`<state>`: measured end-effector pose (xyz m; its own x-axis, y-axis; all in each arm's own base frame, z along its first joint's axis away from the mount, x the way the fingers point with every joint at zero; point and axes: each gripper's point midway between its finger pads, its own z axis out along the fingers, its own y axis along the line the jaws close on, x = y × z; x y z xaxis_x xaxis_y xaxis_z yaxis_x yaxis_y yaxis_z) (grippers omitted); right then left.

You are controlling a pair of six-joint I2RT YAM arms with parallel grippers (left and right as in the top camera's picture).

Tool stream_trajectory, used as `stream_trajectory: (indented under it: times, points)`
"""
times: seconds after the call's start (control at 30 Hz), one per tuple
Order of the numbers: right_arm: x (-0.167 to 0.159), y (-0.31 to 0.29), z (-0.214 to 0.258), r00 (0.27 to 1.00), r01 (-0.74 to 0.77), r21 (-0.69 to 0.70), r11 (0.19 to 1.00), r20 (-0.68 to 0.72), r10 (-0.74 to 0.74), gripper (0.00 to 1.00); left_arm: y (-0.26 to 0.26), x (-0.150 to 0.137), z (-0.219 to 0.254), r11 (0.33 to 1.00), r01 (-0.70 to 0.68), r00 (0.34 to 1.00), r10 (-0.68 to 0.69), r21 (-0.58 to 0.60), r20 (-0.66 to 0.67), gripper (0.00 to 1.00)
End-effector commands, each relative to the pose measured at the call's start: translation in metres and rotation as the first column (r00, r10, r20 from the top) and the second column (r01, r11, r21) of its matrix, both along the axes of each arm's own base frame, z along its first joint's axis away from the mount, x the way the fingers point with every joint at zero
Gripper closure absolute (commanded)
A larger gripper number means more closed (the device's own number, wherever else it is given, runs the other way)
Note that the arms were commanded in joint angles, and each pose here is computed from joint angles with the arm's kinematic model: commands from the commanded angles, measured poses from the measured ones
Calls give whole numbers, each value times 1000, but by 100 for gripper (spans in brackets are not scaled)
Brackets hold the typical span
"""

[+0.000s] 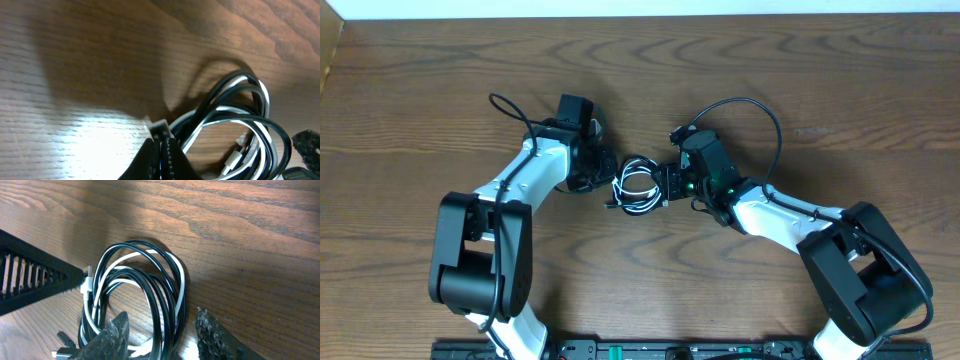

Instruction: Untangle cables

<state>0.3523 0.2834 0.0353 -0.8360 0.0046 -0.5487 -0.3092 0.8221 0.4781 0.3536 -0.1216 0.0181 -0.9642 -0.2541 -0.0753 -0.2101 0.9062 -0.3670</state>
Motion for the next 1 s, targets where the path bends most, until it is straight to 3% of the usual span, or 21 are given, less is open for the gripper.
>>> stream_trajectory:
  times: [0.0,0.2,0.37,0.67,0.7,0.97]
  points:
    - [-5,1,-8,1000,-10,-17,1000,-15,9,59,9,0,-8,1000,-5,1000,5,16,-10,92]
    - [-7,0,-19,999,4,-21,1000,-45,-5,52,7,-1,-7,1000,-4,1000,4,7,-15,67]
    - [-6,0,-18,999,6,-17,1000,-42,-6,65,6,-4,-8,1000,-9,1000,9,8,-30,64]
    - [-6,0,-18,999,5,-17,1000,-42,-6,67,-5,-15,-8,1000,28,998,-27,13,-54,62]
    - [-6,0,-18,999,5,-18,1000,-43,-6,67,-5,-16,-7,999,39,998,-39,15,-57,59]
    - [-6,1,-18,999,5,-16,1000,-40,-5,70,4,-20,42,983,181,983,-182,25,21,55]
